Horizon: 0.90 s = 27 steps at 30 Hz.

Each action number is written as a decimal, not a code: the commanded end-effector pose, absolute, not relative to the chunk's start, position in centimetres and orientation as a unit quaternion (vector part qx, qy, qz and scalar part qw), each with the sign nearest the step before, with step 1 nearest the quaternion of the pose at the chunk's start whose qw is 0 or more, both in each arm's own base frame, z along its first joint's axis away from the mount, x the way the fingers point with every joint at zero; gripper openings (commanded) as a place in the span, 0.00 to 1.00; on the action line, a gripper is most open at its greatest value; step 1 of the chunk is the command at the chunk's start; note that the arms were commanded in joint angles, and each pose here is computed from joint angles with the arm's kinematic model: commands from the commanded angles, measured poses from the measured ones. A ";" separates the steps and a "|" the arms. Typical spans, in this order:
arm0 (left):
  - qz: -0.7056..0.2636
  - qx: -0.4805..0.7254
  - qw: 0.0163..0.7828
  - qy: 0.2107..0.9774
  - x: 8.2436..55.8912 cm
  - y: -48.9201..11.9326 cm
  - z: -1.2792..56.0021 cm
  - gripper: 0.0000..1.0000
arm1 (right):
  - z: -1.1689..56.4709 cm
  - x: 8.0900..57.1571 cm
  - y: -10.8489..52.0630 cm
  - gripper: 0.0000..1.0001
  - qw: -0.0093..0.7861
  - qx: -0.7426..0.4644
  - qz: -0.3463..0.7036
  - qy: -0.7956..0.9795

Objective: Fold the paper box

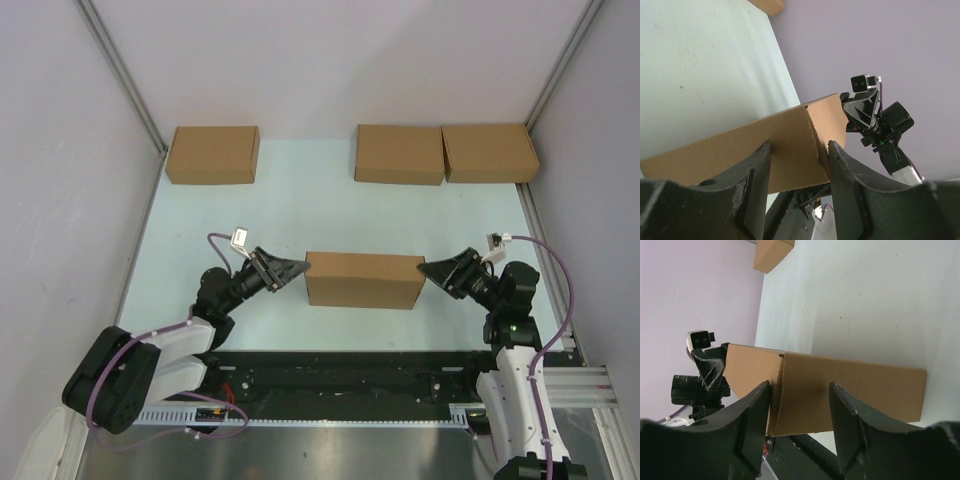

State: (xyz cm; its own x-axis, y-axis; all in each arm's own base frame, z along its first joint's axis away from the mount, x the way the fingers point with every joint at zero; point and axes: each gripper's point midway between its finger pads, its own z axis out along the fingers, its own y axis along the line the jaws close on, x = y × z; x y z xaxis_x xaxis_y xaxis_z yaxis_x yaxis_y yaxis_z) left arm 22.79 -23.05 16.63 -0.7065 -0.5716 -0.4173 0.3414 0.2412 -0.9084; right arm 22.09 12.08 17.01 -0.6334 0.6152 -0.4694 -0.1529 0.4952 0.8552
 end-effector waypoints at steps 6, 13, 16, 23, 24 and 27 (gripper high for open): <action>-0.559 -0.087 0.313 0.763 21.2 -22.7 11.2 0.00 | 12.5 20.3 12.2 0.46 0.305 0.201 0.459 0.810; -0.550 -0.095 0.306 0.771 20.6 -22.3 9.7 0.00 | 9.6 19.3 11.8 0.00 0.282 0.224 0.436 0.825; -0.548 -0.099 0.307 0.772 20.4 -22.1 9.3 0.00 | 8.5 18.7 11.9 0.00 0.270 0.232 0.436 0.827; -0.535 -0.101 0.309 0.780 20.1 -21.7 8.5 0.00 | 7.8 18.3 11.9 0.00 0.267 0.235 0.430 0.830; -0.532 -0.103 0.307 0.782 20.0 -21.6 8.2 0.00 | 7.7 18.2 11.9 0.00 0.265 0.236 0.429 0.830; -0.526 -0.106 0.305 0.787 19.8 -21.4 7.5 0.00 | 7.7 18.2 11.8 0.00 0.266 0.237 0.428 0.830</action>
